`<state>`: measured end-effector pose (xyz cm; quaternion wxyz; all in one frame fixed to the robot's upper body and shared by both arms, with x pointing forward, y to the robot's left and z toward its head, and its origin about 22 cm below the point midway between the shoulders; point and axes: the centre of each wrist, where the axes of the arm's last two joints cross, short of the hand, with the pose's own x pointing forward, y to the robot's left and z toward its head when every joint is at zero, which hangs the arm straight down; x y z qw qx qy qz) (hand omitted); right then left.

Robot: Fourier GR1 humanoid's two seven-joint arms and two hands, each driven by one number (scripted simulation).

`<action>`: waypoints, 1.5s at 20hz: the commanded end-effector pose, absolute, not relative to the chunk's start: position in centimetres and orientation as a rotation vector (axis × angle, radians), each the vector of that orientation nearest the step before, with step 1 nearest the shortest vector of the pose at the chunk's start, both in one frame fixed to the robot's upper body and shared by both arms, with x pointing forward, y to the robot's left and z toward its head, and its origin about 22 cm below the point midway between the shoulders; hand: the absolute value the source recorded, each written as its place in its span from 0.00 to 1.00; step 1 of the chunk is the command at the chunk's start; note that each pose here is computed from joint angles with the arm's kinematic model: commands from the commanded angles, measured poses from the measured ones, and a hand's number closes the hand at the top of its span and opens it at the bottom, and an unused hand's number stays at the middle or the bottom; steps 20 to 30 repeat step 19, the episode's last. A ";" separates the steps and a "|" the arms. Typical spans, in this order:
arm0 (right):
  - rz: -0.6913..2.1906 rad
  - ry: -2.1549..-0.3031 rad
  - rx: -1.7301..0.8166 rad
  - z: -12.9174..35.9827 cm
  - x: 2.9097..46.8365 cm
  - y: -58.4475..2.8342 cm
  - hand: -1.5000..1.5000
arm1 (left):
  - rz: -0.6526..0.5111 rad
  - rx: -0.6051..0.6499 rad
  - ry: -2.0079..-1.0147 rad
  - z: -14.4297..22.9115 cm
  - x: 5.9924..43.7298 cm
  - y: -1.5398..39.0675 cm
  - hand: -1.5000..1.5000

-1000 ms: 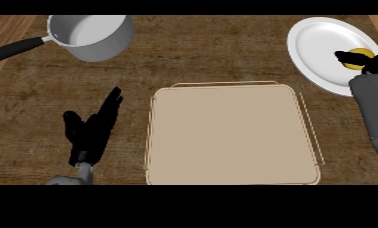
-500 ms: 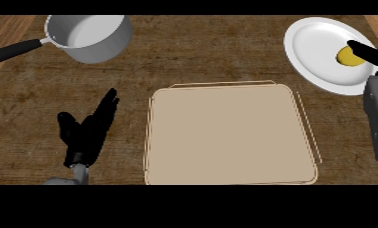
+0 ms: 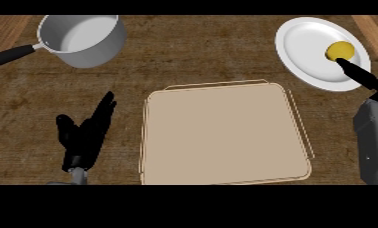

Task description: Pick the lemon from the tray and place it in the plate

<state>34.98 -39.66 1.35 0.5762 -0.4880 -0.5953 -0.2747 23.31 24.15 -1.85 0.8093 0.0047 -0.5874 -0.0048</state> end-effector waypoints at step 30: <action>-0.444 -1.321 -1.067 -1.5 23.8 -32.0 0.00 | 0.012 0.009 -1.182 -3.6 22.8 24.5 0.50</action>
